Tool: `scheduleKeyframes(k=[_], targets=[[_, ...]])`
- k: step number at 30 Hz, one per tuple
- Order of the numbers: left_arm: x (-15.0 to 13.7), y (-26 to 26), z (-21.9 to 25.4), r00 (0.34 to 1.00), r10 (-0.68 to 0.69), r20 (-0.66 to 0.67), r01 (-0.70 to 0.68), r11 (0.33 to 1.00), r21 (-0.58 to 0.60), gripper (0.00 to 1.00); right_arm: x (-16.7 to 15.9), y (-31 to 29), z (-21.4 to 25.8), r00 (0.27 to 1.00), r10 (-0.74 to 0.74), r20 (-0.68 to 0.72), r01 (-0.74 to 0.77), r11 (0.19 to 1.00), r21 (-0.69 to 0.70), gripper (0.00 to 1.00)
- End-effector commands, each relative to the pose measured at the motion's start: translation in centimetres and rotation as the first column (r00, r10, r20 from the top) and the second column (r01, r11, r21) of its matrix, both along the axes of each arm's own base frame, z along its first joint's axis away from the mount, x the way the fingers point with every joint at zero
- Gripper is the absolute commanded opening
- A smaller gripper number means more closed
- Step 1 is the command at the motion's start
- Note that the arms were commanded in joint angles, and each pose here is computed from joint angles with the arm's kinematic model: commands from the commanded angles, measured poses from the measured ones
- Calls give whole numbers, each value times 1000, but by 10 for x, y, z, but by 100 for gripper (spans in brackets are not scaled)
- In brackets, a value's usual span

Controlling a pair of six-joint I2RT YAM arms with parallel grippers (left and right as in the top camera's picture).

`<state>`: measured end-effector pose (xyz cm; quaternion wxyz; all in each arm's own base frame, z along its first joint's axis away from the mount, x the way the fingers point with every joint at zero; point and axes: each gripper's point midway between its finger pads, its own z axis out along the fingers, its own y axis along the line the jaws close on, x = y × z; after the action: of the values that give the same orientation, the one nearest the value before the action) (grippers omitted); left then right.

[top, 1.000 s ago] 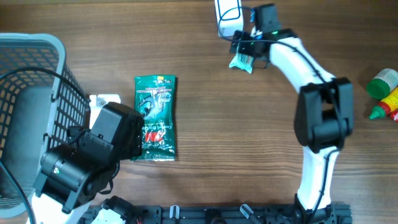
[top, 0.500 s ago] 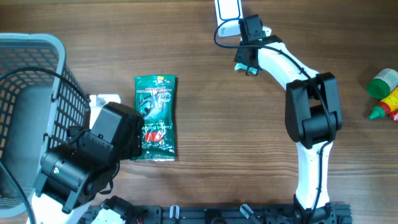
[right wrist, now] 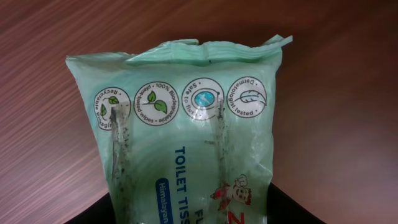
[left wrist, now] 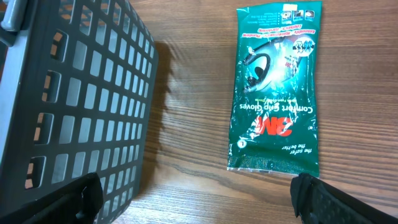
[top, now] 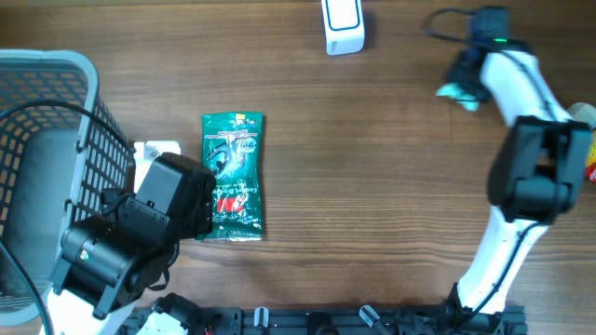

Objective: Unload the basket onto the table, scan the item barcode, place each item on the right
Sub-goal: 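Move the right gripper right and drop the wipes pack at the edge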

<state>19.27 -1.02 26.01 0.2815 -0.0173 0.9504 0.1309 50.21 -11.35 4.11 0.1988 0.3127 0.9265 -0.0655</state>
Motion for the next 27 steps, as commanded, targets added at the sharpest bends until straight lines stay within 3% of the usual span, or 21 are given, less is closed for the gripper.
scheduleKeyframes(k=[1,4,7,10,14,18,21,23,27], targets=[[0,2,-1,1000,21,2,-21,1000,-9,100,-13,-62,20,998,-63,18,64,997,-49,58],[0,2,-1,1000,21,2,-21,1000,-9,100,-30,-104,20,988,-154,20,155,987,-47,67],[0,2,-1,1000,21,2,-21,1000,-9,100,-39,-128,22,984,-175,21,176,983,-57,99],[0,2,-1,1000,21,2,-21,1000,-9,100,-46,-132,31,987,-162,-2,161,985,-61,100],[0,2,-1,1000,21,2,-21,1000,-9,100,-47,-94,55,996,-88,-1,88,996,33,100],[0,2,-1,1000,21,2,-21,1000,-9,100,-38,-18,93,995,55,79,-70,977,203,100],[0,2,-1,1000,21,2,-21,1000,-9,100,-41,55,108,976,193,103,-217,912,349,100],[0,2,-1,1000,21,2,-21,1000,-9,100,-53,116,103,950,305,69,-303,845,440,100],[0,2,-1,1000,21,2,-21,1000,-9,100,-82,201,80,886,464,-14,-399,777,487,100]])
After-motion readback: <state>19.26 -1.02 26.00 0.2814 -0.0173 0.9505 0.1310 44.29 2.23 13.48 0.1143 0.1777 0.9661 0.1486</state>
